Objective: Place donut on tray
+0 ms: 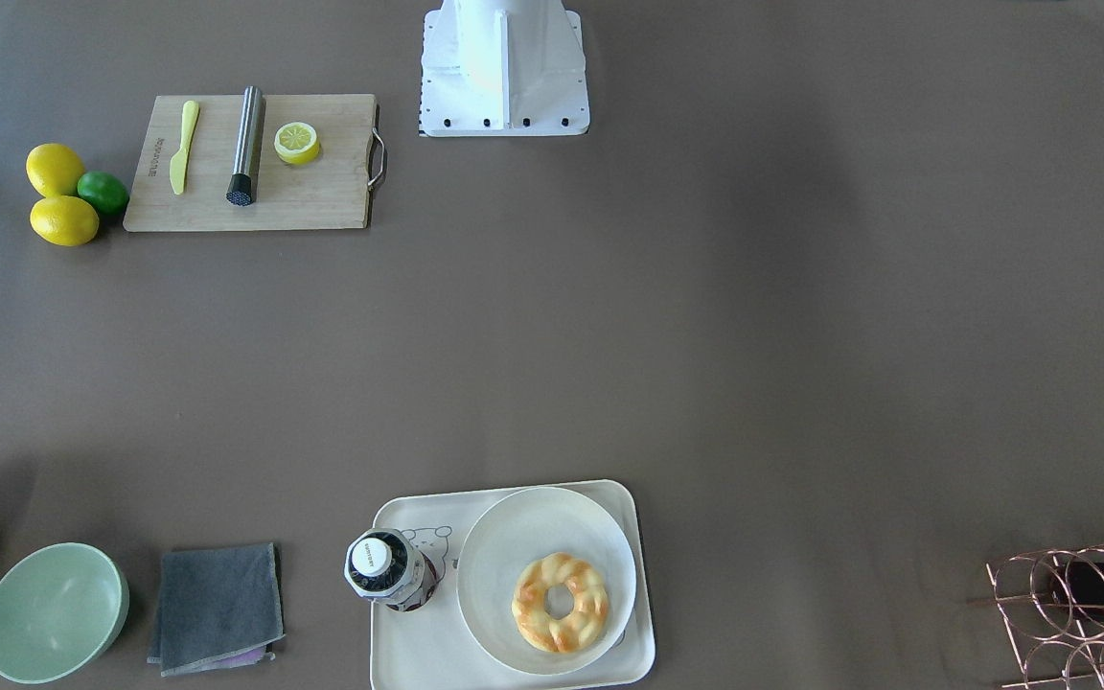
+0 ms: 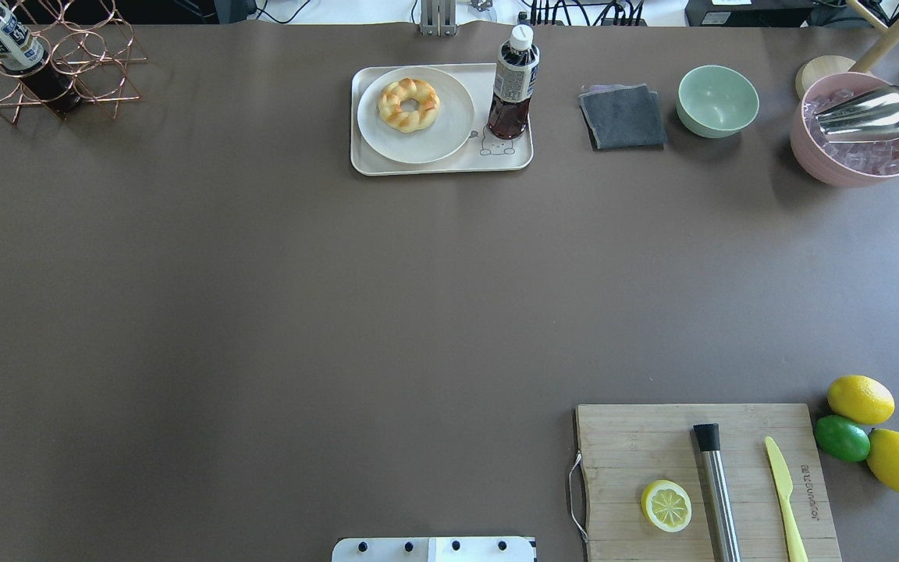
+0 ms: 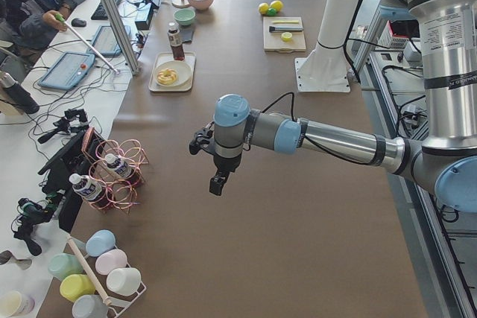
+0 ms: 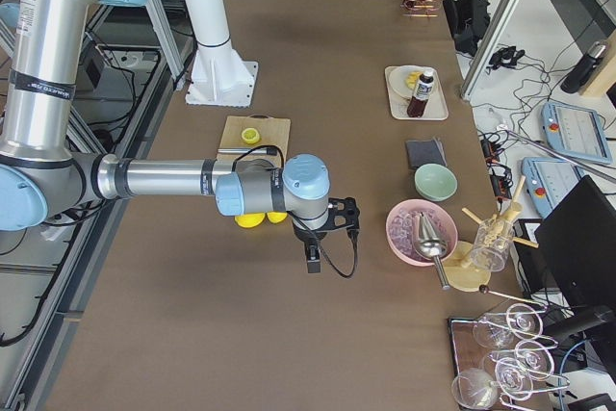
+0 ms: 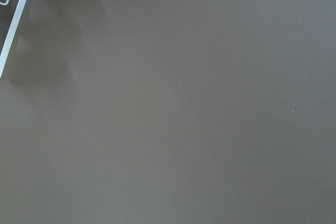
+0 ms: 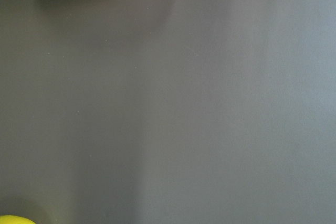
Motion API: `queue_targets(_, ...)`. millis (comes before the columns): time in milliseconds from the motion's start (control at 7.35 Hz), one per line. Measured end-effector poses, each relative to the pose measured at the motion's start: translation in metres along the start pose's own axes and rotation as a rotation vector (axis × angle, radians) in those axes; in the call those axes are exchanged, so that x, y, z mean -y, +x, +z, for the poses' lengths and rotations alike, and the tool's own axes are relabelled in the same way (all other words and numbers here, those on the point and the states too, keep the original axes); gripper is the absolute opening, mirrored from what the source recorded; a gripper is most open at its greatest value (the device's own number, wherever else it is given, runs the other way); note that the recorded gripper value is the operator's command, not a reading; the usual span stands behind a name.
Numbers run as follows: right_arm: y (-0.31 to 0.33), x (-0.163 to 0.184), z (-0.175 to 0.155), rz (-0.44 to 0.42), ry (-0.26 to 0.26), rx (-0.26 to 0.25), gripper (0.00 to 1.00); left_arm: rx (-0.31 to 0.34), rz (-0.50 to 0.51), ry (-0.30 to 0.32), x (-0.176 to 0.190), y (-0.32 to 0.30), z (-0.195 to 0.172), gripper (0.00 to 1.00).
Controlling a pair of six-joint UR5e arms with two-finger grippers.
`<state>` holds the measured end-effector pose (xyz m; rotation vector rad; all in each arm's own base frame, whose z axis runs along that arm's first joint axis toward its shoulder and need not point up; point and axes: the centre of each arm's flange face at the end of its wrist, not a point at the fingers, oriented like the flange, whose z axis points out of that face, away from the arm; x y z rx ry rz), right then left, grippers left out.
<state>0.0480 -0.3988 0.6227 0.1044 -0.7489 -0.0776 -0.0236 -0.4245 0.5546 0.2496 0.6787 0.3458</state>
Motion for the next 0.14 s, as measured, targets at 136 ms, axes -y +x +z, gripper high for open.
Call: queue_targets(136,-0.0005,0.0004,-0.0007,0.000,0.002,0.000,1.00,0.002,0.006,0.007,0.0021,0.0021,-0.0030,0.98)
